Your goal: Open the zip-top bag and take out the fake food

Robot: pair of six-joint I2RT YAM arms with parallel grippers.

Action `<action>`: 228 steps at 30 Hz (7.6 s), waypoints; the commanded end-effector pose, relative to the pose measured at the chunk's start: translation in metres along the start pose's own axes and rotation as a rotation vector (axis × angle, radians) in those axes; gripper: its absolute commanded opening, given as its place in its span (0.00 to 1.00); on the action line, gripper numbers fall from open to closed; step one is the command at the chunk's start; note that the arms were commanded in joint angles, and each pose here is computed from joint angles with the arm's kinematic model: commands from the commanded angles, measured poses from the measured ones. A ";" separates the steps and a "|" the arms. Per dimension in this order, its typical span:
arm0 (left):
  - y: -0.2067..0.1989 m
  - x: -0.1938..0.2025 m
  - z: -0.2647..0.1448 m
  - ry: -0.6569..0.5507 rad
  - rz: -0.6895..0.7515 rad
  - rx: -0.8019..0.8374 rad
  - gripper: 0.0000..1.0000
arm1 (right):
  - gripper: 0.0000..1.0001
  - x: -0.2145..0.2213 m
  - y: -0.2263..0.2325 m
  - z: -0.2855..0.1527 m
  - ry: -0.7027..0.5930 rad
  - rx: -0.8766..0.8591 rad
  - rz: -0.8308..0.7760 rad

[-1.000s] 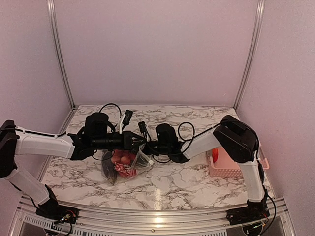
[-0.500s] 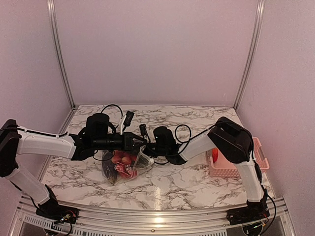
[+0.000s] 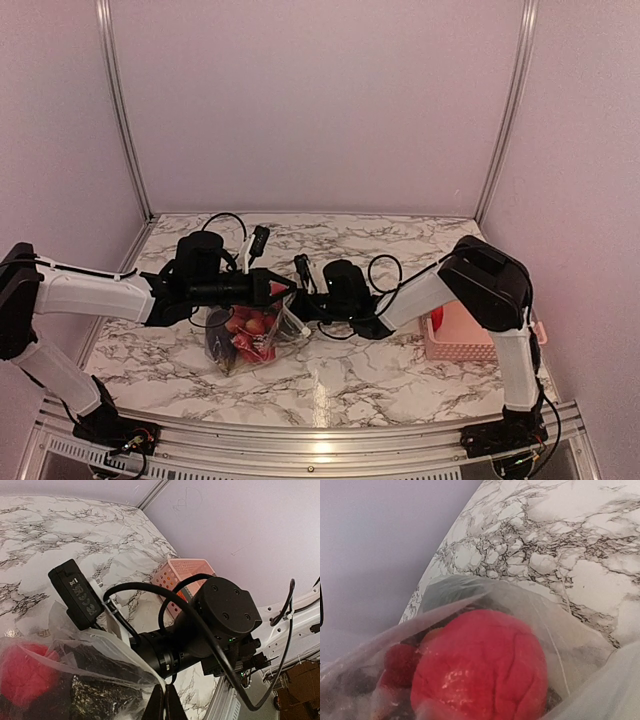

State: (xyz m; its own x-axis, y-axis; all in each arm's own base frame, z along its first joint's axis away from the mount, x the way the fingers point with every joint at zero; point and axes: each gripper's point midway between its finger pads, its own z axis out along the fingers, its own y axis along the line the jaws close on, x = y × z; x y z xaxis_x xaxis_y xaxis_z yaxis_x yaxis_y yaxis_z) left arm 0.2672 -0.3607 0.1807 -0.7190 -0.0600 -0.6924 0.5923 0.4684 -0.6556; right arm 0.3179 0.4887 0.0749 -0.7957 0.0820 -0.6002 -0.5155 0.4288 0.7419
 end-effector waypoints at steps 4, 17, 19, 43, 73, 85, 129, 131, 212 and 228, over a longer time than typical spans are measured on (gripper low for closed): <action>0.023 -0.001 -0.001 -0.014 -0.005 -0.091 0.00 | 0.52 -0.005 0.016 -0.024 -0.016 -0.016 -0.049; 0.032 -0.004 0.000 -0.025 -0.017 -0.115 0.00 | 0.50 0.008 0.017 -0.064 0.004 0.014 -0.061; 0.032 -0.004 0.000 -0.024 -0.018 -0.114 0.00 | 0.50 0.005 0.020 -0.072 0.002 0.026 -0.082; 0.032 -0.001 0.010 -0.007 -0.023 -0.084 0.00 | 0.53 -0.041 -0.017 -0.249 -0.084 0.434 -0.189; 0.031 -0.003 0.016 -0.001 -0.028 -0.069 0.00 | 0.79 -0.017 -0.168 -0.385 -0.156 0.904 0.086; 0.030 -0.003 0.016 -0.005 -0.027 -0.062 0.00 | 0.99 -0.025 -0.178 -0.405 -0.103 1.079 0.186; 0.013 0.052 -0.010 0.198 0.017 -0.014 0.00 | 0.60 -0.021 0.012 -0.160 0.241 0.202 -0.726; 0.015 0.058 -0.015 0.214 0.011 -0.020 0.00 | 0.58 -0.012 0.013 -0.151 0.268 0.195 -0.755; 0.068 0.053 0.009 0.210 -0.058 -0.183 0.00 | 0.00 -0.052 -0.017 -0.319 0.054 0.768 -0.234; 0.069 0.050 0.011 0.206 -0.062 -0.179 0.00 | 0.00 -0.059 -0.088 -0.413 -0.277 0.938 0.094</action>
State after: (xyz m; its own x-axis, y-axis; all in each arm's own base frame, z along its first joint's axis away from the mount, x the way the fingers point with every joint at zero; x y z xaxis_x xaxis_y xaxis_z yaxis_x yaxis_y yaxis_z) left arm 0.2675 -0.3375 0.0940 -0.8255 0.0905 -0.5571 0.4822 0.6261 -0.6128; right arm 0.2787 0.0861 0.1598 -0.7121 0.2041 -0.6718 0.0311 0.9651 0.2602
